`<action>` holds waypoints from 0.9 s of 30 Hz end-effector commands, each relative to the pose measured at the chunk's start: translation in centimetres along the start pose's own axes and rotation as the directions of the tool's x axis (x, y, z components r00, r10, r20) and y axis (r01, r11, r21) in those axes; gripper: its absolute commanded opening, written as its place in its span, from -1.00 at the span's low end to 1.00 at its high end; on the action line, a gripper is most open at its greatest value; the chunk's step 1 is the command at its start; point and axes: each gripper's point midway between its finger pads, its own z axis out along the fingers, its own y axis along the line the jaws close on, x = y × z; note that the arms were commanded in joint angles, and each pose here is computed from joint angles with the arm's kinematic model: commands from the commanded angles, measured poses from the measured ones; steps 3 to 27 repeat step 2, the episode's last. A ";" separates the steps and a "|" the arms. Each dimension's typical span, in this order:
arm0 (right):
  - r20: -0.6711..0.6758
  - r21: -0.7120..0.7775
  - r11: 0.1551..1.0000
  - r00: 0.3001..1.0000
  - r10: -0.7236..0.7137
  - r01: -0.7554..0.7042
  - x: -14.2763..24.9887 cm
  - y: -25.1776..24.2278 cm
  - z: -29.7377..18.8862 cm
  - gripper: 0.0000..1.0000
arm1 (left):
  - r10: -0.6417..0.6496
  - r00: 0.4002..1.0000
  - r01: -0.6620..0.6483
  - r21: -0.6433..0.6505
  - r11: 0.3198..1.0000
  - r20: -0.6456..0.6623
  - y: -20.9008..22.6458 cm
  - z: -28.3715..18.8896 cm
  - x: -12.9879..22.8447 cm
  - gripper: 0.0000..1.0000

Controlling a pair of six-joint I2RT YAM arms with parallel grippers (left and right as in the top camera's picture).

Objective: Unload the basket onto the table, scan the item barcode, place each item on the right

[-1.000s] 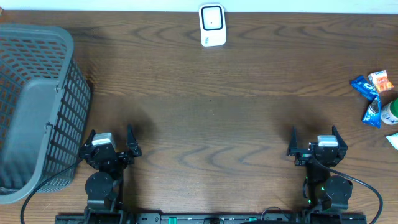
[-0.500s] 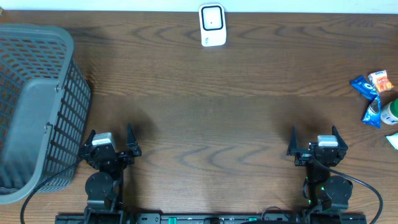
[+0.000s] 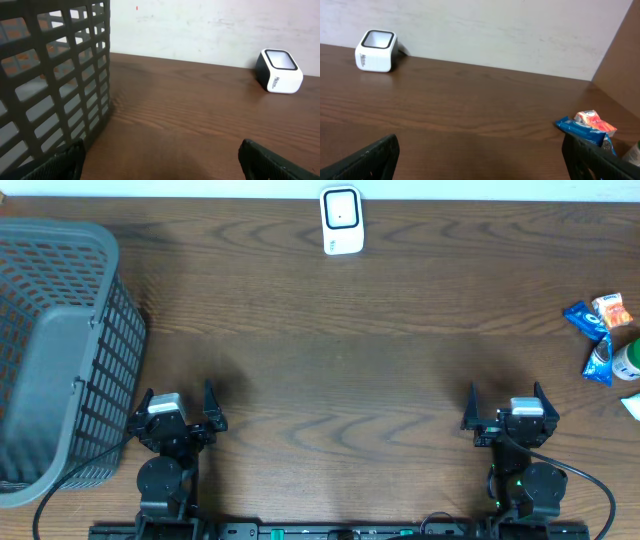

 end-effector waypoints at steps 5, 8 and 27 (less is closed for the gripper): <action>0.000 0.008 1.000 1.000 0.011 -0.011 0.0 -0.2 0.0 0.98 | 0.007 0.999 -0.008 -0.016 1.000 -0.044 0.3 0.2 1.8 0.96; 0.000 0.008 1.000 1.000 0.011 -0.011 0.0 -0.2 0.0 0.98 | 0.007 0.999 -0.008 -0.016 1.000 -0.044 0.3 0.2 1.8 0.96; 0.000 0.008 1.000 1.000 0.011 -0.011 0.0 -0.2 0.0 0.98 | 0.007 0.999 -0.008 -0.016 1.000 -0.044 0.3 0.2 1.8 0.96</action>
